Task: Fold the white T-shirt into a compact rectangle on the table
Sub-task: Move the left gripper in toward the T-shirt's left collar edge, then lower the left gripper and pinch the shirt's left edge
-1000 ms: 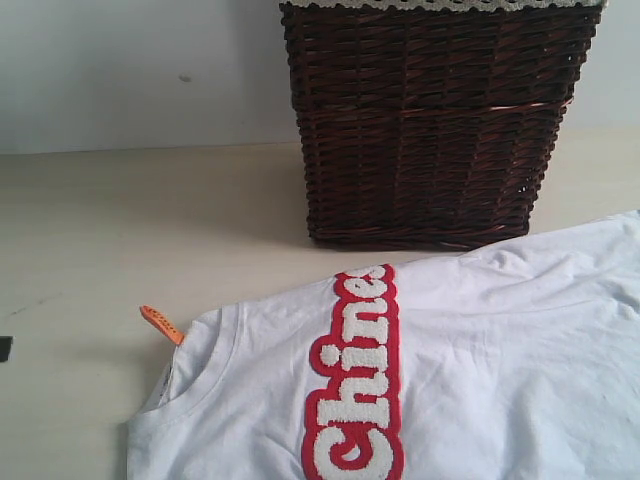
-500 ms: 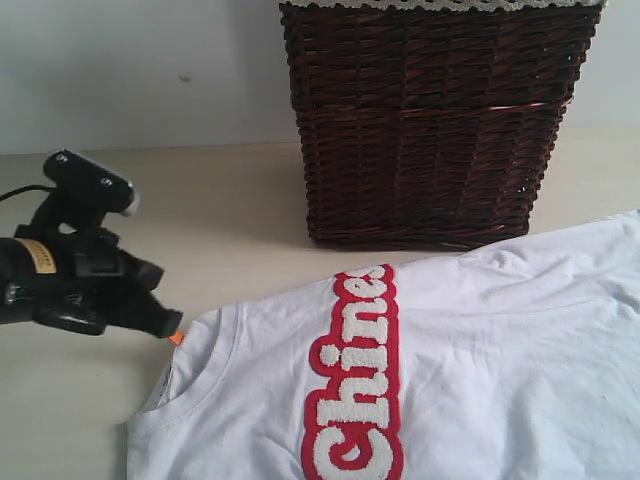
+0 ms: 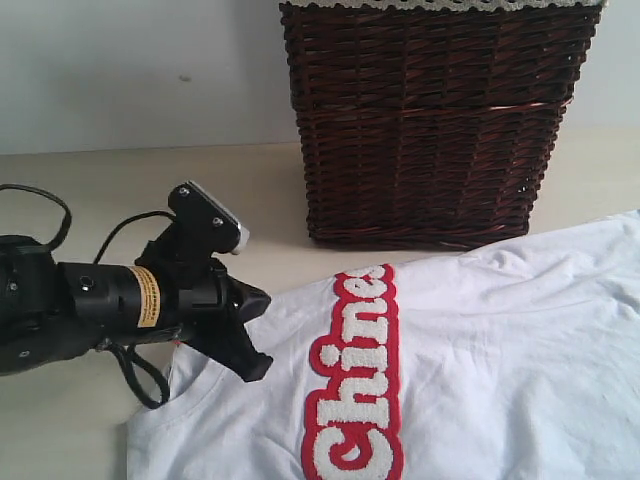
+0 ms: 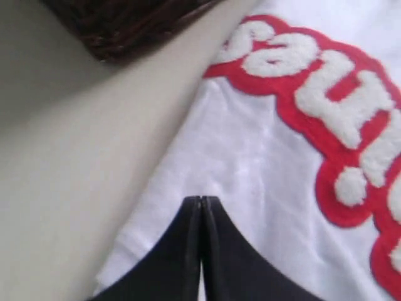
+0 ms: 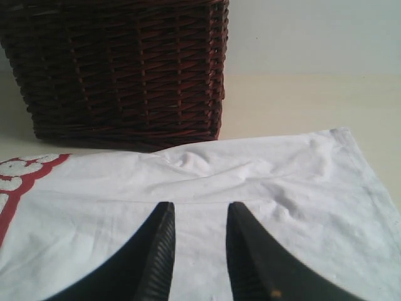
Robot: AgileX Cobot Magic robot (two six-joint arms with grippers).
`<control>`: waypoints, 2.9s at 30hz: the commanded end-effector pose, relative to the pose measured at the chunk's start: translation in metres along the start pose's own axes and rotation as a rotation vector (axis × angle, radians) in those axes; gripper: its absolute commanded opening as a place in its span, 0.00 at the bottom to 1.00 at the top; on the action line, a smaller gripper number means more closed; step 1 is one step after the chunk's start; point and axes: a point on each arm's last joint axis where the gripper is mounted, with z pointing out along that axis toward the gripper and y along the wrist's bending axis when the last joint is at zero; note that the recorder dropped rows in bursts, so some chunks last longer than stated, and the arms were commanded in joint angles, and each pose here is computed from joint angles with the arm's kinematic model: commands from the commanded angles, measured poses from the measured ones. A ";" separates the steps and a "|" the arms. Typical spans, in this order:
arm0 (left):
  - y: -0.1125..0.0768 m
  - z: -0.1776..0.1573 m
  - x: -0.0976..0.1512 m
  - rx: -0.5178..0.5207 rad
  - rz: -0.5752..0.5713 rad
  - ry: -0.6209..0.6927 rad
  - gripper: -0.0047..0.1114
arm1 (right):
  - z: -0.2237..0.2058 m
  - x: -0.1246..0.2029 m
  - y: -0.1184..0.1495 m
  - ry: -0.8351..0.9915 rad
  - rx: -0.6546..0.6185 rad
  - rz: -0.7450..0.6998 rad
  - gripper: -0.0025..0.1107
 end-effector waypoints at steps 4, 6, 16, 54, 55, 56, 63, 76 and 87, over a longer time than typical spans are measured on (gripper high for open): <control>-0.021 -0.019 -0.026 0.526 0.088 -0.109 0.04 | 0.000 0.001 0.000 -0.006 0.001 -0.001 0.28; -0.025 -0.031 -0.033 0.695 0.231 -0.174 0.04 | 0.000 0.001 0.000 -0.006 0.001 -0.001 0.28; 0.029 0.010 -0.012 0.123 0.181 0.011 0.04 | 0.000 0.001 0.000 -0.006 0.001 -0.001 0.28; 0.046 0.037 0.031 0.166 0.284 0.109 0.53 | 0.000 0.001 0.000 -0.006 0.001 -0.001 0.28; 0.046 0.037 0.031 0.166 0.284 0.109 0.53 | 0.000 0.001 0.000 -0.006 0.001 -0.001 0.28; 0.046 0.037 0.031 0.165 0.285 0.107 0.53 | 0.000 0.001 0.000 -0.006 0.001 -0.001 0.28; 0.048 0.030 0.023 0.135 0.309 0.103 0.53 | 0.000 0.001 0.000 -0.006 0.001 -0.001 0.28; 0.047 0.044 0.045 0.155 0.314 0.186 0.52 | 0.000 0.001 0.000 -0.006 0.001 -0.001 0.28; 0.048 0.038 0.036 0.144 0.383 0.155 0.04 | 0.000 0.001 0.000 -0.006 0.001 -0.001 0.28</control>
